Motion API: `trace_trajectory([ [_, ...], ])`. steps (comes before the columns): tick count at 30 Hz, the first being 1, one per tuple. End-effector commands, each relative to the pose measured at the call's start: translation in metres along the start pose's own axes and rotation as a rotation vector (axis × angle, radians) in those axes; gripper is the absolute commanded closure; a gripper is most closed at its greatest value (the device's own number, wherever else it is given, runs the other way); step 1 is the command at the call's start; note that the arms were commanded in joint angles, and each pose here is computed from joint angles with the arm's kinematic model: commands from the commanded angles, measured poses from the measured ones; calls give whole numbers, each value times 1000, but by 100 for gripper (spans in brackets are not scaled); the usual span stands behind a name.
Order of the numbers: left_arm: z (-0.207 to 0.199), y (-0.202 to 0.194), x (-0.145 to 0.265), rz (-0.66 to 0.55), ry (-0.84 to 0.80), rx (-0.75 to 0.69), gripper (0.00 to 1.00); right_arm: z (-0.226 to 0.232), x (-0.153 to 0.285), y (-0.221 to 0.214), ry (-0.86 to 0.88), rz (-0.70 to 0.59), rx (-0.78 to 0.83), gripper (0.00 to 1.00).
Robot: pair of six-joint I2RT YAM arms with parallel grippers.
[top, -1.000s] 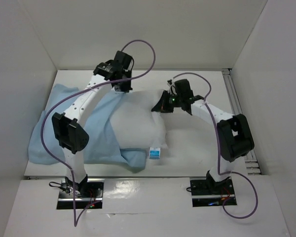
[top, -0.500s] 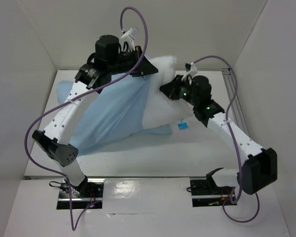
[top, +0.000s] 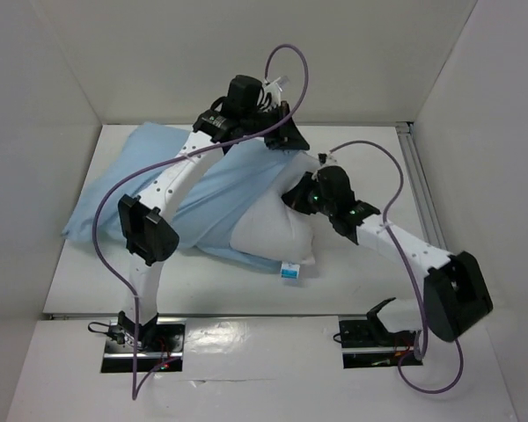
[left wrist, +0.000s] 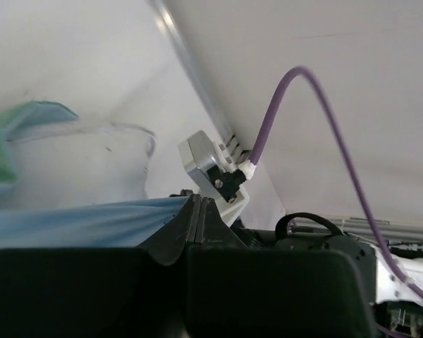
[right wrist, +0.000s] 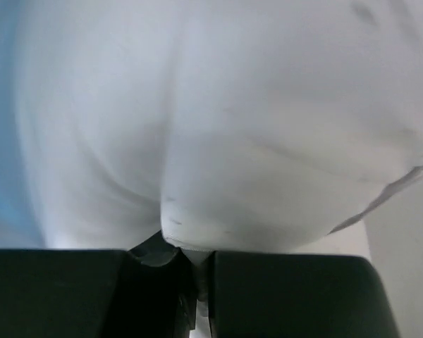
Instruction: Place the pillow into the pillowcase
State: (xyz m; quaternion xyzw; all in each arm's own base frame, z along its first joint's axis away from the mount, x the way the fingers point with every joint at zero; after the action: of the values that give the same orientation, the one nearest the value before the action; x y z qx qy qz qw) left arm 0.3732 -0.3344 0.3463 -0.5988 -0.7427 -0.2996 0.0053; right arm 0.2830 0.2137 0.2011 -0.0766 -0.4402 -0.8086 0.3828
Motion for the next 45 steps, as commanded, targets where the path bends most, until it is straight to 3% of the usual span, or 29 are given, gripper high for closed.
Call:
trace_trajectory([
  [1, -102, 4, 16, -9, -389, -204, 100, 35, 38, 17, 170, -128, -186, 100],
  [7, -79, -9, -9, 102, -404, -187, 100, -11, 71, -24, 41, -230, -358, 100],
  [9, -77, -14, 1, 78, -353, -195, 55, -15, 69, -21, -16, -235, -293, 100],
  [10, -76, -12, 9, 59, -336, -202, 38, -17, 65, -17, -53, -241, -265, 100],
  [12, -87, -8, 36, 1, -310, -246, 6, -20, 58, -10, -118, -214, -187, 100],
  [13, -82, -8, 47, -7, -263, -231, 0, -18, 52, -3, -154, -191, -159, 100],
  [15, -87, -4, 83, -100, -177, -292, 0, -14, 51, 6, -184, -176, -107, 98],
  [16, -85, -6, 95, -129, -125, -301, 0, -14, 53, 10, -190, -181, -93, 89],
  [17, -79, -11, 109, -151, -57, -289, 0, -13, 54, 13, -191, -180, -76, 73],
  [18, -51, -15, 110, -186, 69, -266, 8, -11, 58, 15, -189, -182, -47, 31],
  [19, -57, -19, 146, -275, 107, -275, 75, -7, 67, 20, -185, -188, -32, 17],
  [20, -44, -22, 158, -316, 174, -253, 97, -5, 71, 22, -187, -185, -18, 10],
  [21, -5, -32, 158, -329, 290, -180, 100, -2, 76, 31, -192, -193, 5, 2],
  [22, 1, -37, 186, -403, 326, -173, 100, -2, 84, 29, -212, -168, 22, 0],
  [24, 54, -61, 188, -392, 469, -79, 94, 1, 94, 33, -226, -150, 69, 0],
  [26, 76, -80, 197, -399, 524, -47, 64, 5, 107, 36, -247, -120, 95, 0],
  [27, 105, -102, 188, -338, 548, 7, 31, 5, 110, 37, -255, -109, 109, 0],
  [29, 122, -115, 179, -334, 521, 46, 11, 6, 121, 36, -274, -82, 109, 0],
  [31, 150, -145, 165, -270, 499, 133, 2, 6, 124, 31, -274, -37, 108, 0],
  [39, 210, -186, 144, -239, 583, 210, 2, 4, 142, 3, -233, 75, 34, 0],
  [45, 237, -201, 123, -209, 537, 216, 8, 2, 117, -27, -88, 187, -61, 0],
])
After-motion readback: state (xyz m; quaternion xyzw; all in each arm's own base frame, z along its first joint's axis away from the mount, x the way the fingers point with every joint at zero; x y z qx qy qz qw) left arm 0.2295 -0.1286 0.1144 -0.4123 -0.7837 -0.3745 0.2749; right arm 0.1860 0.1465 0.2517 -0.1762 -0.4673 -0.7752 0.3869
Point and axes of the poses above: each gripper's point midway between its finger pads, its own x axis back along the fingers, its own z axis along the line the jaws close on, y = z × x, the point moved 7 cm from there along x, back along the fingers, and after that the axes turned 5 degrees about x, right-handed, at the moved point
